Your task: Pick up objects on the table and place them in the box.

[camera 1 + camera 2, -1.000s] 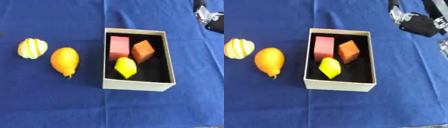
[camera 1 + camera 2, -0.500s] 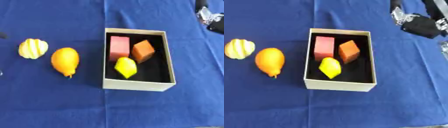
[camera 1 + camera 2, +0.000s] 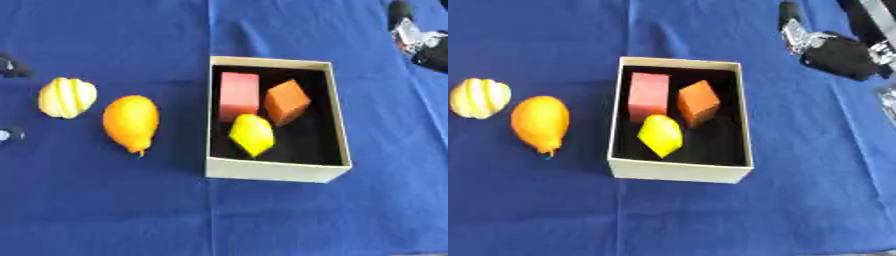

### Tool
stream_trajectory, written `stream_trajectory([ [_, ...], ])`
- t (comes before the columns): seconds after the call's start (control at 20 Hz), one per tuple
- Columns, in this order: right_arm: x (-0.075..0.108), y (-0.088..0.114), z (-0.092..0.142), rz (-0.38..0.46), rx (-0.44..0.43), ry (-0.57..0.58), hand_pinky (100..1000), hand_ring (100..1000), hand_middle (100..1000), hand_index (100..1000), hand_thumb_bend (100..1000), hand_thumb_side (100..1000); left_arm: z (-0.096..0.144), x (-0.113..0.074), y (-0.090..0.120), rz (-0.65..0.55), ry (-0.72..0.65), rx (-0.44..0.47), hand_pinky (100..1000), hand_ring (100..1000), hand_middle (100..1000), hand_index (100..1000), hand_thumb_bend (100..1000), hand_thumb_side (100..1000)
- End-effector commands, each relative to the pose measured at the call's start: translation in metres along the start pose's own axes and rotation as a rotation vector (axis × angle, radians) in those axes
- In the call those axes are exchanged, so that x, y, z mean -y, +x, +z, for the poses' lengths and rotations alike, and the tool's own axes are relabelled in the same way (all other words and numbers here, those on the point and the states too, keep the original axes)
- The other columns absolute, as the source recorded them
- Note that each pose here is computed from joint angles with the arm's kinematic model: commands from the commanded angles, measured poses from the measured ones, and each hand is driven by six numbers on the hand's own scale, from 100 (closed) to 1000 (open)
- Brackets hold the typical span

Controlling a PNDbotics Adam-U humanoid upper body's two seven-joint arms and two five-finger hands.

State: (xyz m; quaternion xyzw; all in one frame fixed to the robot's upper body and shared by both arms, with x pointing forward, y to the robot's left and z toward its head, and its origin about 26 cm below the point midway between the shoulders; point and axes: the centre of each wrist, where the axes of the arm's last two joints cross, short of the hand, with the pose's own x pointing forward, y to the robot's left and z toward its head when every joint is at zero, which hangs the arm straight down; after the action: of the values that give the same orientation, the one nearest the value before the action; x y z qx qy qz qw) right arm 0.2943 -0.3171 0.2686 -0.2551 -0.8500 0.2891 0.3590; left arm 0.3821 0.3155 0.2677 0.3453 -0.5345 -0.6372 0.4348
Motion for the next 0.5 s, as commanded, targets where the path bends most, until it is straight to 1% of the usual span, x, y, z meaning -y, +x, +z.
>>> stream_trajectory([
  [0.05,0.004,0.006,-0.002,0.007,0.014,0.004,970,892,711,818,100,424,-0.005,-0.009,0.002,-0.009,0.017,-0.002,872,840,784,881,514,126],
  [0.15,0.003,0.005,-0.002,0.001,0.009,0.009,970,892,711,818,100,431,-0.010,-0.009,0.005,0.000,0.018,0.003,870,834,774,874,506,168],
  [0.25,0.002,0.005,-0.001,-0.005,0.004,0.014,971,892,711,818,100,433,-0.014,-0.009,0.007,0.004,0.018,0.000,867,830,767,867,505,186],
  [0.4,0.001,0.005,-0.001,-0.011,-0.003,0.016,972,892,710,818,100,434,-0.018,-0.008,0.007,-0.008,0.015,-0.023,864,829,764,860,515,173],
  [0.5,0.001,0.004,0.000,-0.015,-0.006,0.018,972,891,708,817,100,433,-0.020,-0.006,0.006,-0.025,0.017,-0.040,862,828,763,857,518,139],
])
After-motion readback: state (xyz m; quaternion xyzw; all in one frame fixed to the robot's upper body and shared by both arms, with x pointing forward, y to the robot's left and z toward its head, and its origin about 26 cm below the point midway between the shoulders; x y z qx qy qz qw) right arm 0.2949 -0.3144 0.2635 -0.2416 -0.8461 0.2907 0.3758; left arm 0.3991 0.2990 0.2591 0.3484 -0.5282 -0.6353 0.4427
